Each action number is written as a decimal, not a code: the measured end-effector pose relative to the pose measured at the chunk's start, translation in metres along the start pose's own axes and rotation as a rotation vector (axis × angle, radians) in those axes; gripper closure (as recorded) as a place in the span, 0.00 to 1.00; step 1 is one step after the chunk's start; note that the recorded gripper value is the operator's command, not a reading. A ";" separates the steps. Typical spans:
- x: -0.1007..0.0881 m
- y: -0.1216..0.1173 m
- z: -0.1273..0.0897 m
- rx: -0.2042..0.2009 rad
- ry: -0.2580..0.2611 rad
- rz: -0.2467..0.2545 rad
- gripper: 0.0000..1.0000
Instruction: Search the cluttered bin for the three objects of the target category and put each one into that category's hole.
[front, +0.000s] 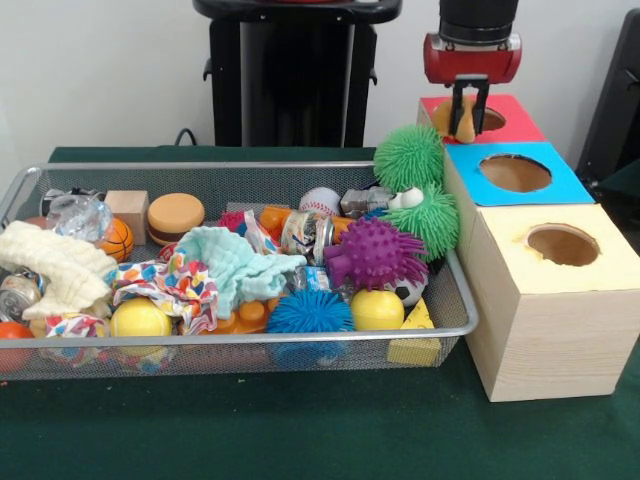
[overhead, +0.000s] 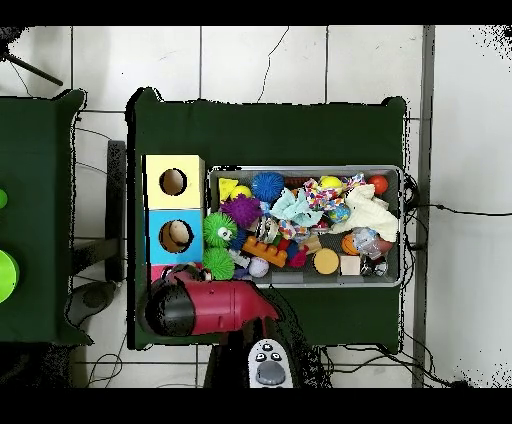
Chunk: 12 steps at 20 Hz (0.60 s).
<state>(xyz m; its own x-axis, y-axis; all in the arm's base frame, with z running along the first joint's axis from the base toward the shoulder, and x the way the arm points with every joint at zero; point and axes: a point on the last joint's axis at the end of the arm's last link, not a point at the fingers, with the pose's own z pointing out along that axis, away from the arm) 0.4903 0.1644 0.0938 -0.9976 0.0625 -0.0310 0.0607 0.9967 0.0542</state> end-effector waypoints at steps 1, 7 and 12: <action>0.001 -0.001 0.000 0.000 -0.007 0.002 1.00; 0.017 -0.005 -0.002 0.000 -0.047 0.007 1.00; 0.031 -0.009 -0.002 0.003 -0.061 0.023 1.00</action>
<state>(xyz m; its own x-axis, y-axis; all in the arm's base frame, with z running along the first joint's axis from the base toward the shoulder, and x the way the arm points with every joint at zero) 0.4589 0.1575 0.0942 -0.9920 0.0879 -0.0901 0.0834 0.9951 0.0523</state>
